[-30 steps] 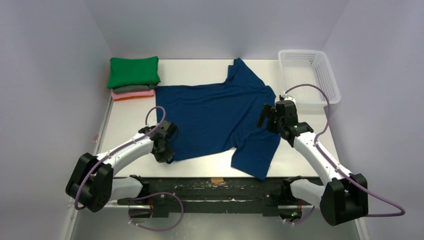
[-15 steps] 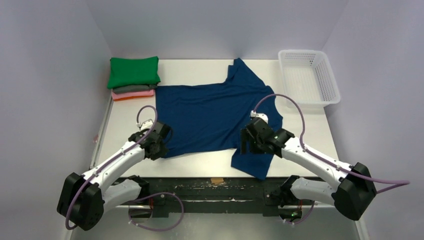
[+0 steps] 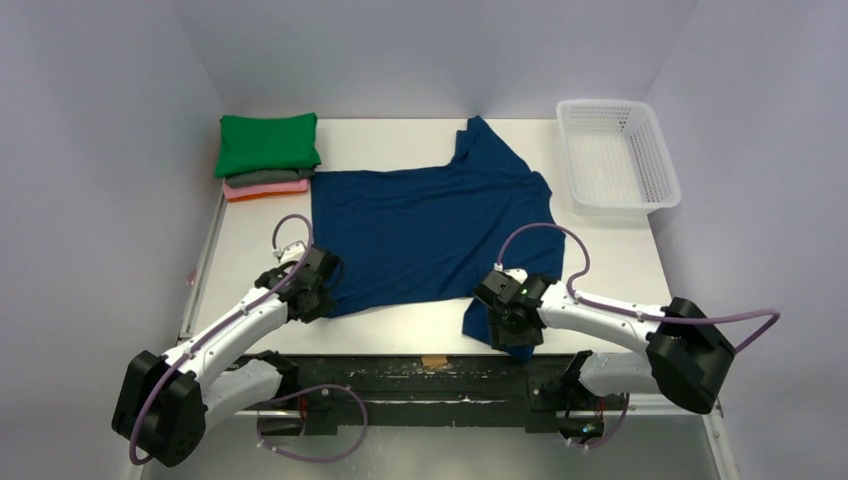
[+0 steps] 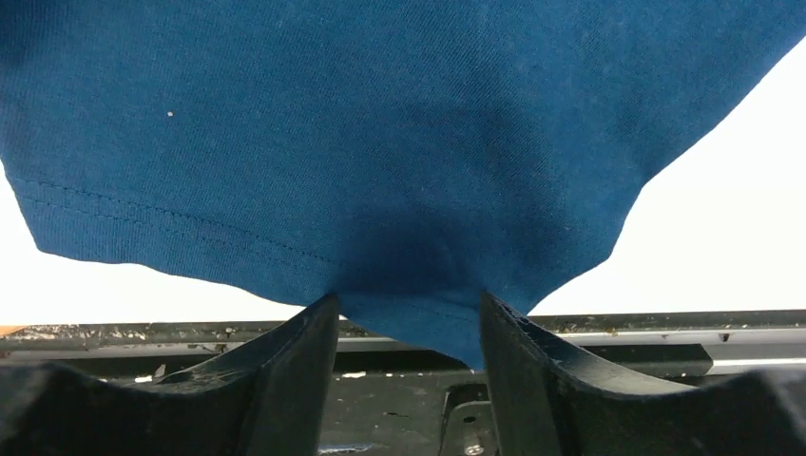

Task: Fold and stack the t-shirts
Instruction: Grab the side of the flattened tshirt closest away from the robot with both arms

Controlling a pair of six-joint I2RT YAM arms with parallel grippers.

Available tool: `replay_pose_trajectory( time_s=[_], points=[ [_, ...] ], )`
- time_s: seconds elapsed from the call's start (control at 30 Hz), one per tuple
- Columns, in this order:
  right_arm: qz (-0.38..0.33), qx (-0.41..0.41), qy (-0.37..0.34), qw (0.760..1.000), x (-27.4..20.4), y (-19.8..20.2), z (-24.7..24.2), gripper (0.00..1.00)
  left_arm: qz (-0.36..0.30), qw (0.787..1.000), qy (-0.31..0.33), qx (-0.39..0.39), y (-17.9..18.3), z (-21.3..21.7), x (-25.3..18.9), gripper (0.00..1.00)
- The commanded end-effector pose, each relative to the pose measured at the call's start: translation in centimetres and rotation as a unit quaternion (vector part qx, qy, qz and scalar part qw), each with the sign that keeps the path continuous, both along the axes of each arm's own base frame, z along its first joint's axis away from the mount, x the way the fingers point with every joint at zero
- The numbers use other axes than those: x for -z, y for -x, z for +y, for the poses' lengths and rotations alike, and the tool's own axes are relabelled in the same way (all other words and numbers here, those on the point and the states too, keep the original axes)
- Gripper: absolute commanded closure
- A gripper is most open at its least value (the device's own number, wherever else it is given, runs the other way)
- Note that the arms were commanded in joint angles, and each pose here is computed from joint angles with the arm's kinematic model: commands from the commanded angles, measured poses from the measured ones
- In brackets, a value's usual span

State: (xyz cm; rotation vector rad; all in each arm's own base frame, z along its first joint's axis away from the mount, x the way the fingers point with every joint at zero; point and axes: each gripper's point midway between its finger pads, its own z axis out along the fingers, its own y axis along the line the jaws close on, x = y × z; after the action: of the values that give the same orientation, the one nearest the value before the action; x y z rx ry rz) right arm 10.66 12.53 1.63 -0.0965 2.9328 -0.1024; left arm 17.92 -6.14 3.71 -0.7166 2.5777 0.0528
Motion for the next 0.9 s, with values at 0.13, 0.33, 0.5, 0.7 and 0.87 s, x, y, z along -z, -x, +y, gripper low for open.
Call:
replay_pose_trajectory(
  time_s=[0.13,0.33,0.5,0.7,0.87],
  points=[
    [0.019,0.032,0.009,0.999,1.8,0.9,-0.2,0.82,-0.01,1.0,0.0,0.005,-0.4,0.0,-0.4,1.0],
    [0.033,0.021,-0.013,0.999,-0.1,2.5,-0.8,1.0,-0.014,1.0,0.001,-0.011,0.5,0.6,-0.9,1.0],
    [0.068,0.001,-0.035,0.997,-1.8,5.7,-0.8,1.0,-0.018,0.999,0.007,-0.026,1.7,1.2,-1.1,1.0],
    [0.08,-0.026,-0.042,0.996,-2.6,7.3,-0.1,1.0,-0.022,0.999,0.022,-0.033,2.9,1.4,-1.1,1.0],
    [0.006,-0.017,-0.065,0.998,-5.0,4.3,1.4,1.0,-0.038,0.998,0.045,-0.021,2.8,0.7,-1.6,1.0]
  ],
)
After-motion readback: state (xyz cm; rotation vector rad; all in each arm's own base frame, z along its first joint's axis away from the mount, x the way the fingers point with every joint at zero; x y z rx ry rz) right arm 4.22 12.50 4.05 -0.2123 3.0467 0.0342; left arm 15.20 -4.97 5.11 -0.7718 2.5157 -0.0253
